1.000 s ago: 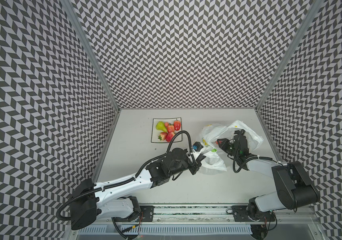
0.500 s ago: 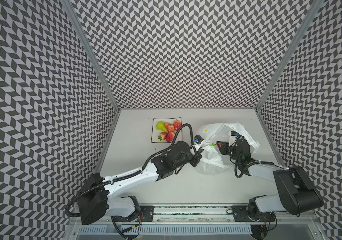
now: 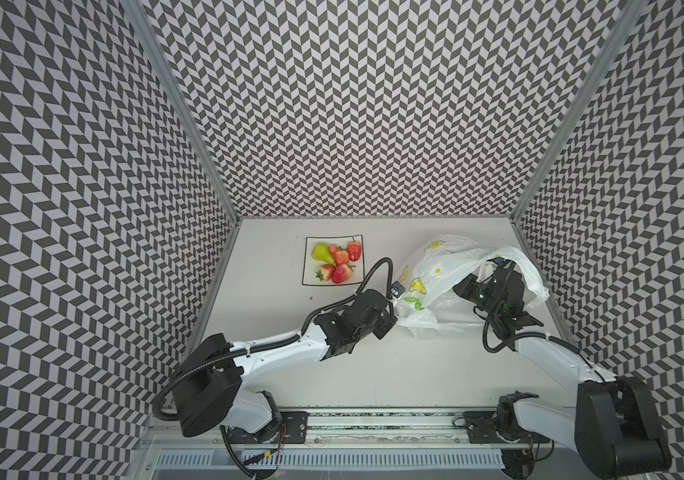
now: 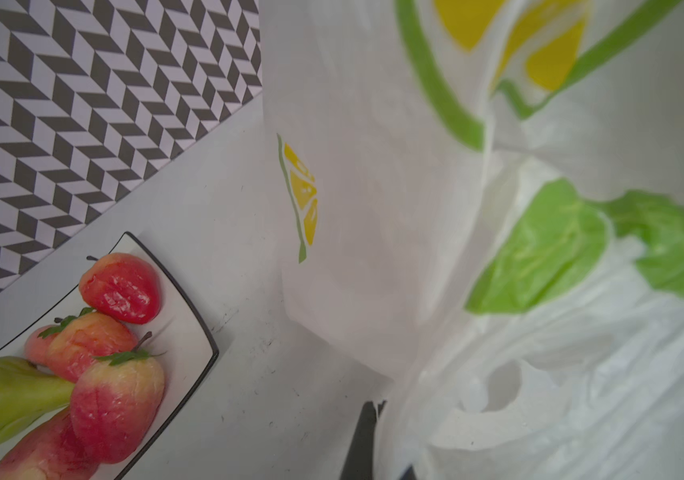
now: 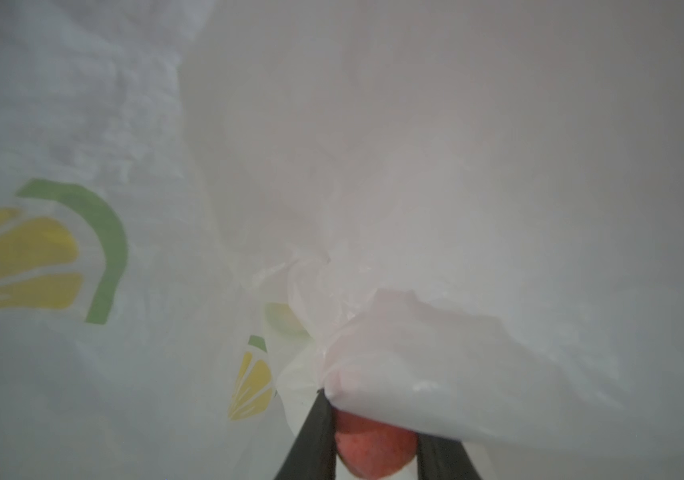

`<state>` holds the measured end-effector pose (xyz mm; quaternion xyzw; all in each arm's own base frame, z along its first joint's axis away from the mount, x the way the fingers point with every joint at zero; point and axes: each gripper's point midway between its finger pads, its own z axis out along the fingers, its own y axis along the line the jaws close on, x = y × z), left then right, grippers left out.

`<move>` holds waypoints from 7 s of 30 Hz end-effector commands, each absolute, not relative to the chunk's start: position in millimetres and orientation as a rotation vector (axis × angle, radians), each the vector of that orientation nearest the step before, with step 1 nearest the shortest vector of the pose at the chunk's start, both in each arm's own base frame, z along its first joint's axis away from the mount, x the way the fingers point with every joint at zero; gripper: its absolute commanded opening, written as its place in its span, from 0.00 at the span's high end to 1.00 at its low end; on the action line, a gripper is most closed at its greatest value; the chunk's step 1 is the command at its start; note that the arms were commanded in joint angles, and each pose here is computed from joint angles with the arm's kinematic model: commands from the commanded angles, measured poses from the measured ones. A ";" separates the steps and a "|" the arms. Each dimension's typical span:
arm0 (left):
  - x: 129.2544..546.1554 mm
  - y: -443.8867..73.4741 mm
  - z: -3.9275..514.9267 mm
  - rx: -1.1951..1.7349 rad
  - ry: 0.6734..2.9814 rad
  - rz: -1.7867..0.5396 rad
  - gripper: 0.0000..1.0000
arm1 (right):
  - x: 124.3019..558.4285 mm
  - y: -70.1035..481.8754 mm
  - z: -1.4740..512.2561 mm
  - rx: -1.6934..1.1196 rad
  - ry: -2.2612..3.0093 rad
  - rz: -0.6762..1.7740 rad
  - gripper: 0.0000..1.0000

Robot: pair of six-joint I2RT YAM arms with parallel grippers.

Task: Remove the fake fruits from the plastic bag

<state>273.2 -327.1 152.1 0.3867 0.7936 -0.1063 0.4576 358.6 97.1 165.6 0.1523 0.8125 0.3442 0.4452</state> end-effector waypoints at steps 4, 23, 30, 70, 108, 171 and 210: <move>305.2 -337.8 178.5 0.853 1.920 -0.211 1.00 | 337.8 103.8 124.7 0.697 2.141 1.043 0.85; 269.9 -333.6 156.5 0.977 1.904 -0.176 1.00 | 364.5 87.4 46.3 0.779 2.286 0.815 0.60; 255.3 -341.1 149.7 1.036 1.874 -0.157 1.00 | 359.8 91.1 40.8 0.756 2.326 0.784 0.44; 325.5 -319.0 131.9 0.904 1.917 0.106 1.00 | 327.4 108.8 123.9 0.615 2.223 1.003 0.74; 218.2 -473.2 251.2 1.260 1.400 -0.533 0.52 | 352.7 98.8 97.9 0.913 2.123 1.031 0.73; 300.5 -481.6 154.7 1.342 1.466 -0.277 1.00 | 341.5 101.9 127.1 0.813 2.162 1.021 0.26; 338.2 -147.7 247.1 0.126 1.962 -0.295 1.00 | 317.5 37.4 182.6 1.064 1.925 0.765 0.02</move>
